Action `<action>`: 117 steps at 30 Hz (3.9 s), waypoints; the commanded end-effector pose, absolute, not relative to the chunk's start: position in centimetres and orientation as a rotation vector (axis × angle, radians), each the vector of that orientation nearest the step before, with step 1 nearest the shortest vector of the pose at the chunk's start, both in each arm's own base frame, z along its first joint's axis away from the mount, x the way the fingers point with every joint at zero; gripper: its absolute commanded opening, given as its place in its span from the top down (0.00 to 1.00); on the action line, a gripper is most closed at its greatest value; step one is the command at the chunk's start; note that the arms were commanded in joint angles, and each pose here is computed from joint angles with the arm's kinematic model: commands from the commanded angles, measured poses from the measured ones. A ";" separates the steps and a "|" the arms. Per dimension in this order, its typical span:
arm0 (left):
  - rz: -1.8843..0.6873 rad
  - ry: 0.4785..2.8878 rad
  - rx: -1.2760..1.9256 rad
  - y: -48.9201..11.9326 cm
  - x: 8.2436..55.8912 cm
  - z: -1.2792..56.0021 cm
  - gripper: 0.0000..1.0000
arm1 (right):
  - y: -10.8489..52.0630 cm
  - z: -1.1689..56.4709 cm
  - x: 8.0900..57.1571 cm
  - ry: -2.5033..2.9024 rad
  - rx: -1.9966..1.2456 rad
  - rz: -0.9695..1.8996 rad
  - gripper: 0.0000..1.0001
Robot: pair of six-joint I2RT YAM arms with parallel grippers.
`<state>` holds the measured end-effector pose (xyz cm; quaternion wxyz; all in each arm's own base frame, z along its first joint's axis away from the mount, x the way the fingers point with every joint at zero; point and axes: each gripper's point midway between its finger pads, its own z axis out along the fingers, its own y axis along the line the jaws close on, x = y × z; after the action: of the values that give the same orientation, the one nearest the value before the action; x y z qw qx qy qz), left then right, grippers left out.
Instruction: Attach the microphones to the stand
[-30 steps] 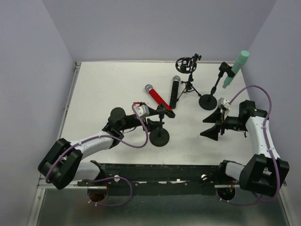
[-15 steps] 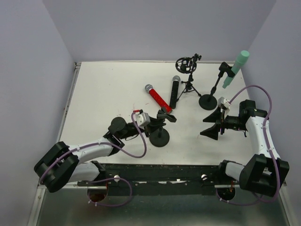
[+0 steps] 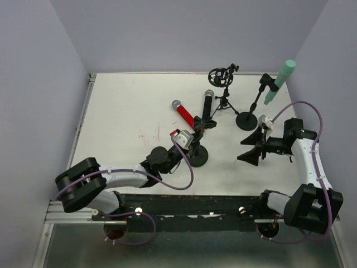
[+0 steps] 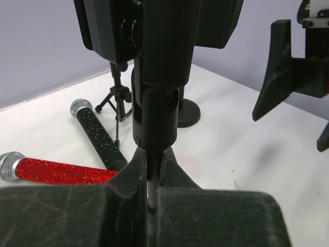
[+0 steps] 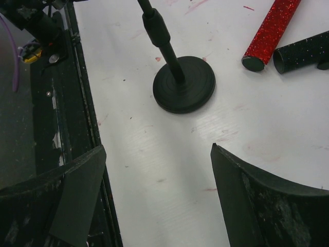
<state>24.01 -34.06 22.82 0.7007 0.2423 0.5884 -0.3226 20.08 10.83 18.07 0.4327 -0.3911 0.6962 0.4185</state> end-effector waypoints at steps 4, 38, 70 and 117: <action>-0.679 1.242 0.419 -33.8 25.4 26.0 0.84 | 10.9 18.1 20.0 1.724 -0.979 1.034 0.09; -1.221 1.995 -0.092 -23.8 30.4 20.7 0.02 | 11.0 18.4 19.9 1.710 -1.002 0.992 0.09; -0.330 2.662 -0.674 -28.0 46.0 6.0 0.22 | 10.9 18.5 19.9 1.718 -0.997 0.982 0.09; -0.072 2.828 -0.369 -21.7 40.3 4.5 0.26 | 11.0 19.5 19.3 1.682 -1.041 0.953 0.09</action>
<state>42.08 -21.11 6.02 0.1981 -0.1438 0.9693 -0.0232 19.68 10.88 18.93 0.4507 -0.4084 0.6890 0.3942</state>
